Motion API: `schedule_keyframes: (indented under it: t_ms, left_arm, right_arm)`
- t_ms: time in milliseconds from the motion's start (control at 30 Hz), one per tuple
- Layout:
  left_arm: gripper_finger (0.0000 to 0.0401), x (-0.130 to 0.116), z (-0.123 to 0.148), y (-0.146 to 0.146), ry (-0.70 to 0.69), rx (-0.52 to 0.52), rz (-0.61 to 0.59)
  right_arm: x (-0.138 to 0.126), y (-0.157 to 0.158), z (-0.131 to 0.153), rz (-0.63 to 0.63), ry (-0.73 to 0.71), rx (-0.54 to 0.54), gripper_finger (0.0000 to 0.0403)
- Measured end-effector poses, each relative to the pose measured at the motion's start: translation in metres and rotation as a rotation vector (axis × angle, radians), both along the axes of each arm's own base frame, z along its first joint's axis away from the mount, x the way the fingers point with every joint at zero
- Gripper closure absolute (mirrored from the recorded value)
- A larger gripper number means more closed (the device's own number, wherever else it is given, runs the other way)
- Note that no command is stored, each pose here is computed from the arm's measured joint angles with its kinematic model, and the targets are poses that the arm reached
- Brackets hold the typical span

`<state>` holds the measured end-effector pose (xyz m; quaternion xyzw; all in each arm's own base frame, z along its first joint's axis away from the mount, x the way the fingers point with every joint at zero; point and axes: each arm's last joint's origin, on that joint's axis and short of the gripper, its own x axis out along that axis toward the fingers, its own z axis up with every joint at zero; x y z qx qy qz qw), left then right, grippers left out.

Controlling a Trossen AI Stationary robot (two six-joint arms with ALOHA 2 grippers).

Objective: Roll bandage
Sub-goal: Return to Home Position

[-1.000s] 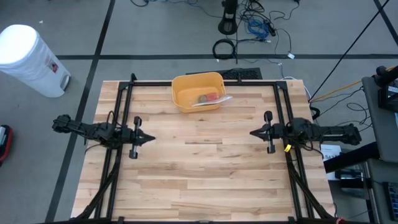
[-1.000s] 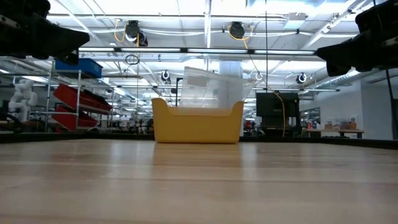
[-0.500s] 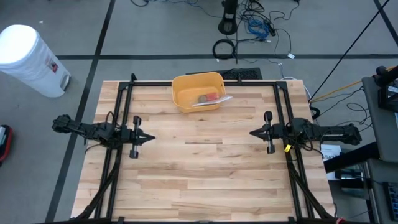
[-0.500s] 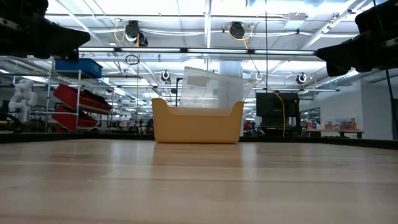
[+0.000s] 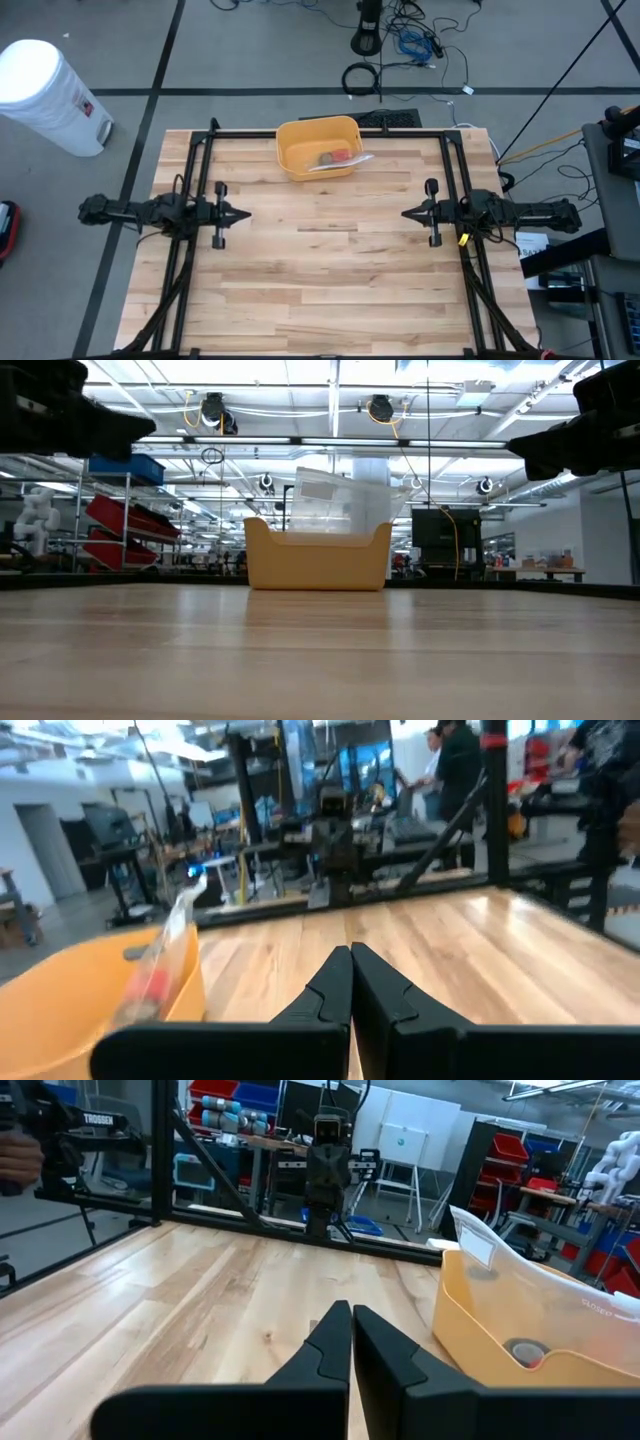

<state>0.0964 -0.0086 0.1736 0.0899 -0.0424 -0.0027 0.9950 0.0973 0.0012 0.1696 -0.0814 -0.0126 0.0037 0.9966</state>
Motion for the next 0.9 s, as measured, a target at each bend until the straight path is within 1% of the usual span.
schedule_keyframes:
  t_ms: [67, 167, 233, 400, 733, 900]
  left_arm:
    - [0.0399, 0.0004, -0.0033, 0.002, 0.035, -0.011, 0.019]
    - [0.0399, 0.0006, -0.004, 0.0044, 0.041, -0.047, 0.039]
    - [0.0399, 0.0006, -0.0043, 0.0046, 0.044, -0.055, 0.029]
    - [0.0399, 0.0007, -0.0046, 0.0046, 0.046, -0.055, 0.025]
    - [0.0399, 0.001, -0.0053, 0.0045, 0.055, -0.071, 0.024]
    - [0.0399, 0.001, -0.0055, 0.0046, 0.057, -0.044, 0.026]
  right_arm:
    - [0.0, 0.0, 0.0, 0.0, 0.0, -0.001, 0.0403]
    - [0.0, 0.0, 0.0, 0.0, 0.0, 0.007, 0.0403]
    - [0.0, 0.0, -0.0001, 0.002, 0.002, 0.017, 0.0403]
    - [0.0002, 0.0001, -0.0003, 0.003, 0.005, 0.048, 0.0403]
    - [0.0002, 0.0001, -0.0004, 0.003, 0.006, 0.054, 0.0403]
    - [0.0002, 0.0, -0.0004, 0.003, 0.006, 0.054, 0.0403]
